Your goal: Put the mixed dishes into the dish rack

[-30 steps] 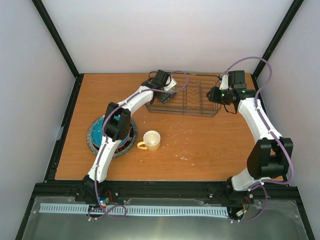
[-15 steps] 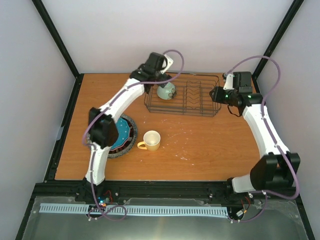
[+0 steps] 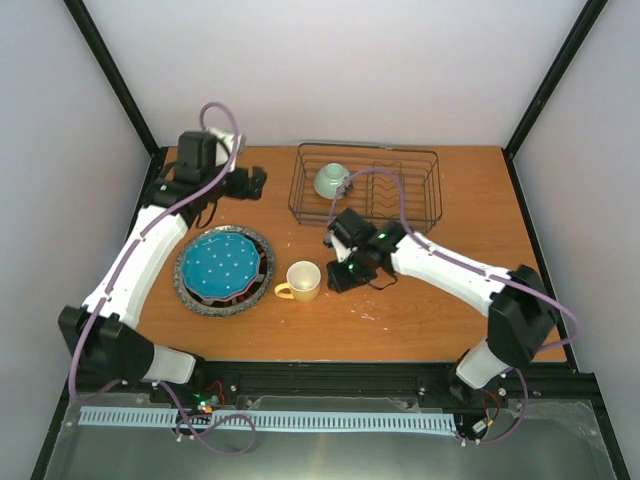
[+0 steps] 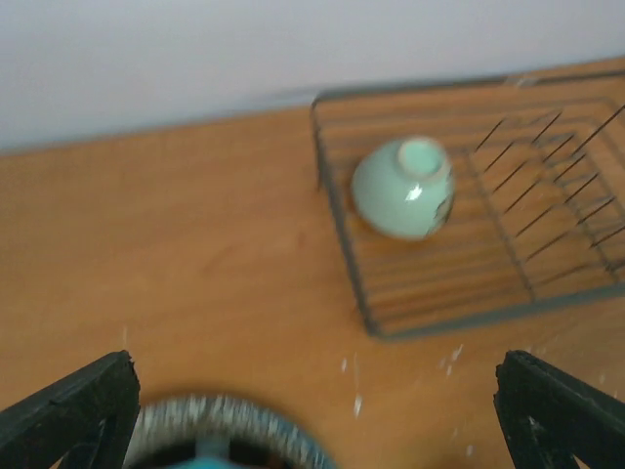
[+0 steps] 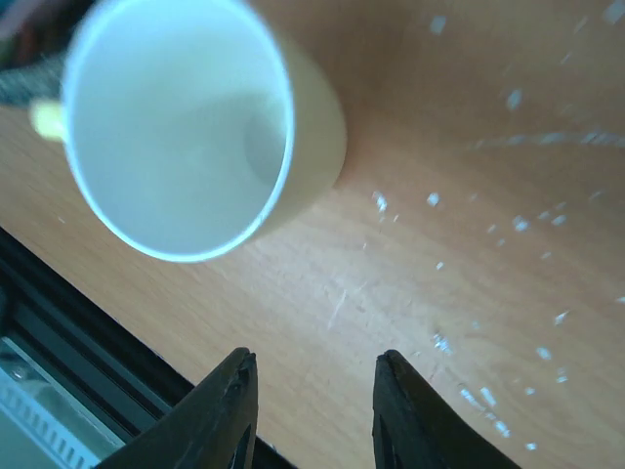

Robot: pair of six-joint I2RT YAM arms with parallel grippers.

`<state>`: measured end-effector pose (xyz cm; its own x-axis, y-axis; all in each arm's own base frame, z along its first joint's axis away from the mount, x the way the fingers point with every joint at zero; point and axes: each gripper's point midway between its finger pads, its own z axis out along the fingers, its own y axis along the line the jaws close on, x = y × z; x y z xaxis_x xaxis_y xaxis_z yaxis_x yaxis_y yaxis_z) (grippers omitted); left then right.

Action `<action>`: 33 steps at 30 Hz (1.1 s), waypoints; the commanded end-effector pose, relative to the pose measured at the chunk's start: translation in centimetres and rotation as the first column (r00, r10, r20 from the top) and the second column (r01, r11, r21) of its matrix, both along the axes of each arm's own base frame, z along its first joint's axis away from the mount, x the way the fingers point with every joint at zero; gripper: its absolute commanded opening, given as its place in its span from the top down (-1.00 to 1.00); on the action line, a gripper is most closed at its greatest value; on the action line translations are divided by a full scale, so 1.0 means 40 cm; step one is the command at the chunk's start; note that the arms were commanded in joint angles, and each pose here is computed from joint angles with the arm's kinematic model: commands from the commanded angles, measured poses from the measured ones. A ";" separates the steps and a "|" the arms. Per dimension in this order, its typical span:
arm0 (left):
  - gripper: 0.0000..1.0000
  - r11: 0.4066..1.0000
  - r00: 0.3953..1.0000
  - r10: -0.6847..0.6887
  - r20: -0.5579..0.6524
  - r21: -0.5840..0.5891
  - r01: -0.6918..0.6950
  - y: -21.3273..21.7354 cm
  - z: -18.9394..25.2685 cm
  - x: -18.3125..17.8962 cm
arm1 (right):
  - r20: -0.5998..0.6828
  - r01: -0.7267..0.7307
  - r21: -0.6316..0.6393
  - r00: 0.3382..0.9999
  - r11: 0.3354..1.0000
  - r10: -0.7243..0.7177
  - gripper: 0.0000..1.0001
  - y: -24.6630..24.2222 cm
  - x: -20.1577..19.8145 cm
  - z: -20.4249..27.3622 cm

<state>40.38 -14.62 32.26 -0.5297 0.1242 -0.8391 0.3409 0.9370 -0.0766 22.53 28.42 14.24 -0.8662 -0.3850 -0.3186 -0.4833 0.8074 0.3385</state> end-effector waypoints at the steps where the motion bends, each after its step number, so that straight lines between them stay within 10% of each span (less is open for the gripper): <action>1: -0.99 0.990 1.000 -0.004 -0.025 -0.141 0.000 0.043 0.012 -0.095 | -0.092 0.023 -0.074 0.995 0.997 -0.030 0.31 0.035 -0.054 -0.036; 33: -0.99 0.997 0.997 0.070 0.009 -0.013 -0.070 0.114 -0.020 -0.134 | -0.046 0.000 -0.157 0.999 0.988 -0.007 0.30 0.170 0.065 -0.037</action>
<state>34.61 -10.00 30.66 -0.5594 0.0641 -0.8264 0.2624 0.9594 -0.1033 24.87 34.35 9.63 -0.8978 -0.4199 -0.1325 -0.4387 0.8786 0.1885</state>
